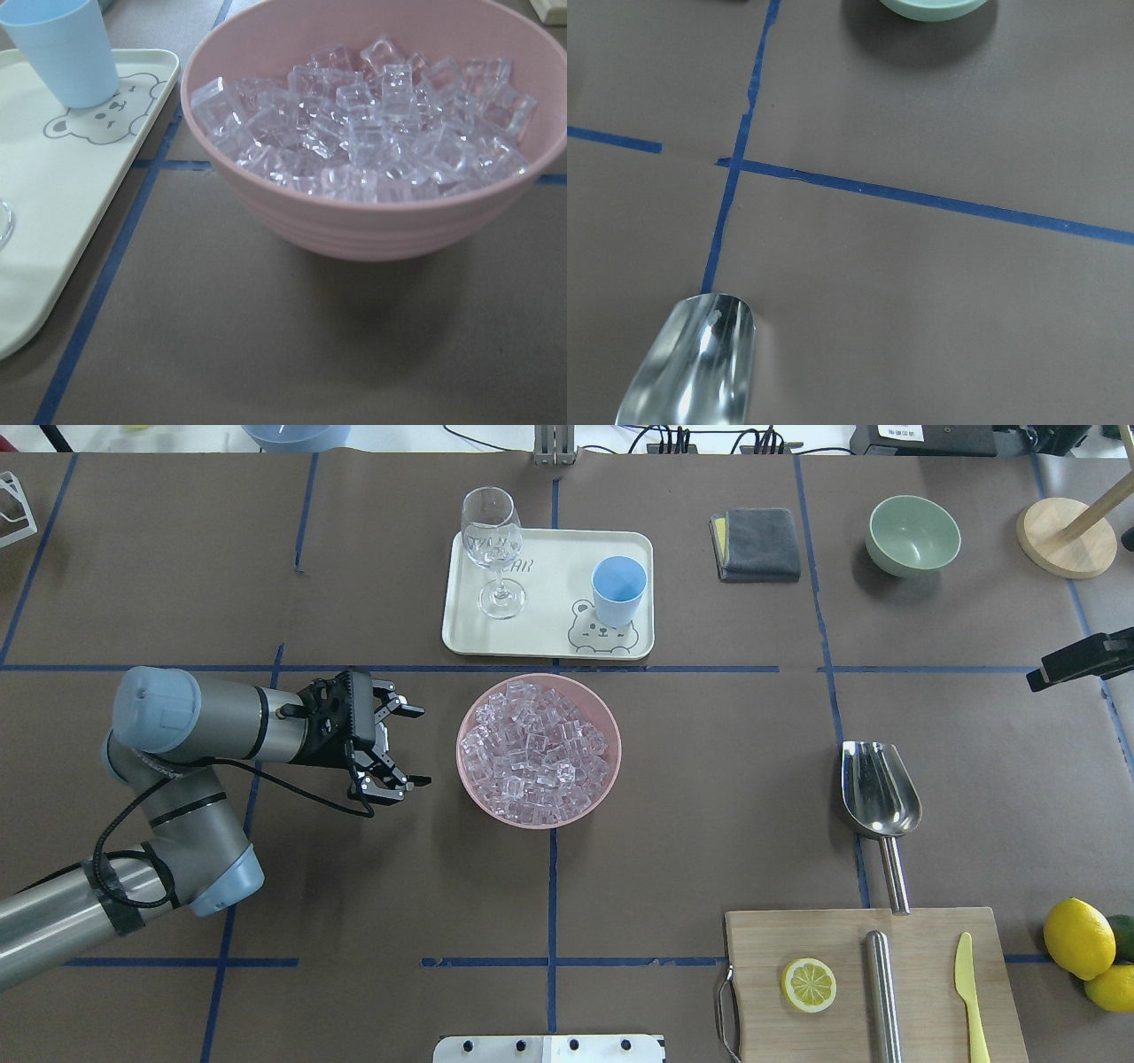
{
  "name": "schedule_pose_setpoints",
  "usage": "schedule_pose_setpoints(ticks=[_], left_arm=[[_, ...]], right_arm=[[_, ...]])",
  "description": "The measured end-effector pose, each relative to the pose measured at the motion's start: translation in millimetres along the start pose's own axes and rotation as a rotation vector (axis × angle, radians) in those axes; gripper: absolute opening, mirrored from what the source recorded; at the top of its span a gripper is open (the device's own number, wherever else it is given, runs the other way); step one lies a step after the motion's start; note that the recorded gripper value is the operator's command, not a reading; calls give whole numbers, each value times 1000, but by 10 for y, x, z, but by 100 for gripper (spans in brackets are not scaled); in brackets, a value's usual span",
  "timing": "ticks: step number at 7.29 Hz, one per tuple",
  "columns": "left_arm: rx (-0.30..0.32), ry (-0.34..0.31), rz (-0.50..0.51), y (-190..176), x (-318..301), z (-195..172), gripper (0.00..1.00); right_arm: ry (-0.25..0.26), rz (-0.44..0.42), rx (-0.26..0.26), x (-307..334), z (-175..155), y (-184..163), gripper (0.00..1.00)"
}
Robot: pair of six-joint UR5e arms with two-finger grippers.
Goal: Put ice in cup with scoop
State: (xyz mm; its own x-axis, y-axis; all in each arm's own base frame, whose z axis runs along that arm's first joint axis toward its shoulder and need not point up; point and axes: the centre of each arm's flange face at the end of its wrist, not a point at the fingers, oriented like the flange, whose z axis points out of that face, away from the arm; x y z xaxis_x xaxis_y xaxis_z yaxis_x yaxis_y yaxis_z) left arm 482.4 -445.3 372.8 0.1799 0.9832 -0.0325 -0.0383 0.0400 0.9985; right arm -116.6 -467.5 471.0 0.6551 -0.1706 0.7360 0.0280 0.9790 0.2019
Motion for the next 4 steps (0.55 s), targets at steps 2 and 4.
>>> schedule_pose_setpoints(ticks=[2,4], left_arm=[[12,-18,-15,-106,81,151,100],[14,-23,-17,-124,96,179,100]], right_arm=[[39,56,32,-347,102,71,99],[-6,117,30,-711,181,400,96]])
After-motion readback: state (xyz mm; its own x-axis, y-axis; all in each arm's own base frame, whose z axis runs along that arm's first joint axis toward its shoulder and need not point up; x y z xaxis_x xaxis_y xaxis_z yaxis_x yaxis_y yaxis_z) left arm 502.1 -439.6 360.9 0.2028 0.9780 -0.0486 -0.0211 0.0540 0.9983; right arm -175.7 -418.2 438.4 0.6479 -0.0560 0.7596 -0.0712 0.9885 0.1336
